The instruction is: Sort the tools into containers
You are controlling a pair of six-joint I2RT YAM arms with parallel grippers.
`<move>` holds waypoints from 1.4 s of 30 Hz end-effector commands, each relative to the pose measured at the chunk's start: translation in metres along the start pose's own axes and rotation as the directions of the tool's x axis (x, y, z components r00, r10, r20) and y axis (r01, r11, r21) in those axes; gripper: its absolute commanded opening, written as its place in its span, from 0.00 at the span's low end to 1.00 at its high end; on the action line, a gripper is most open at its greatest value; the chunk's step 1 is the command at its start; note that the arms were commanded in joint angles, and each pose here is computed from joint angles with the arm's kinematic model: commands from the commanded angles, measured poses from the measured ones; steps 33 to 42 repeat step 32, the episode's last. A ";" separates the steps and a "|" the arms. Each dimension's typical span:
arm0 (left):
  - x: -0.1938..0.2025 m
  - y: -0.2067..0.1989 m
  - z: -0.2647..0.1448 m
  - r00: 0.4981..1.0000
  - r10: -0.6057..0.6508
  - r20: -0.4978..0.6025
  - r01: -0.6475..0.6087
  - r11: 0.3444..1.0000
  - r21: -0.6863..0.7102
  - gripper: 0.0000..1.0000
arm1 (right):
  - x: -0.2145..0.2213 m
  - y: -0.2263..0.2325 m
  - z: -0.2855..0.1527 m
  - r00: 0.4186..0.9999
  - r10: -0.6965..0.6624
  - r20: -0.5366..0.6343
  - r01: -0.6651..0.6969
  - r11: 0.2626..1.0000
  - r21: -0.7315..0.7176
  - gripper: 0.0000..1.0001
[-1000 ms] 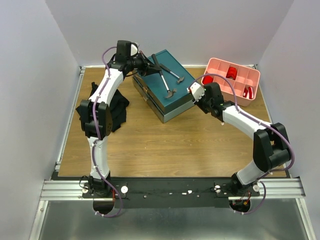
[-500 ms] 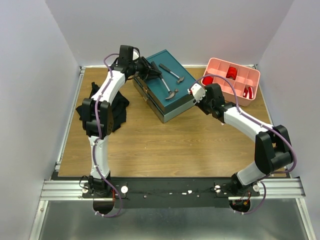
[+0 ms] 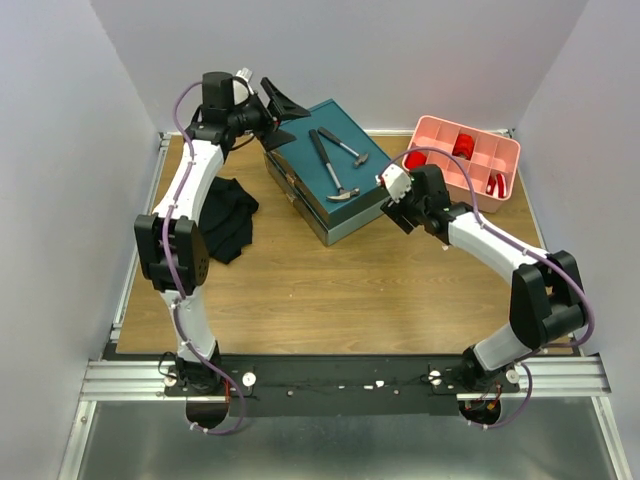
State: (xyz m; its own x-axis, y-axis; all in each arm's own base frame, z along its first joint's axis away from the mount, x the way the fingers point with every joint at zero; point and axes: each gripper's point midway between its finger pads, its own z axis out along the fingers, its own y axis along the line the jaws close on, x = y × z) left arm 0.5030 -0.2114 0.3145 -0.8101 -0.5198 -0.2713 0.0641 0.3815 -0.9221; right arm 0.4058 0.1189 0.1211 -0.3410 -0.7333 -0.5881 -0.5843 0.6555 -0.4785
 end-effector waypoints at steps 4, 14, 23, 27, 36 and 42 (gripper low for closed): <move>0.009 -0.034 -0.048 0.858 0.514 0.028 -0.512 0.858 -0.042 0.99 | -0.046 -0.022 -0.056 0.968 0.219 0.125 -0.216 0.976 -0.038 1.00; -0.043 -0.015 -0.146 0.437 0.876 0.202 -0.635 0.460 -0.621 0.99 | -0.035 -0.036 -0.130 0.909 0.401 0.113 -0.408 0.912 0.052 1.00; 0.023 0.036 -0.182 0.106 0.990 0.093 -0.765 0.141 -0.628 0.99 | 0.001 -0.043 -0.171 0.887 0.457 0.065 -0.460 0.869 0.183 1.00; 0.060 0.076 -0.165 0.238 0.964 0.115 -0.807 0.262 -0.530 0.99 | 0.015 -0.033 -0.175 0.899 0.431 0.080 -0.439 0.881 0.177 1.00; 0.086 0.132 -0.160 0.339 0.940 0.045 -0.793 0.311 -0.524 0.99 | 0.005 -0.027 -0.176 0.889 0.448 0.096 -0.457 0.881 0.119 1.00; 0.086 0.132 -0.160 0.339 0.940 0.045 -0.793 0.311 -0.524 0.99 | 0.005 -0.027 -0.176 0.889 0.448 0.096 -0.457 0.881 0.119 1.00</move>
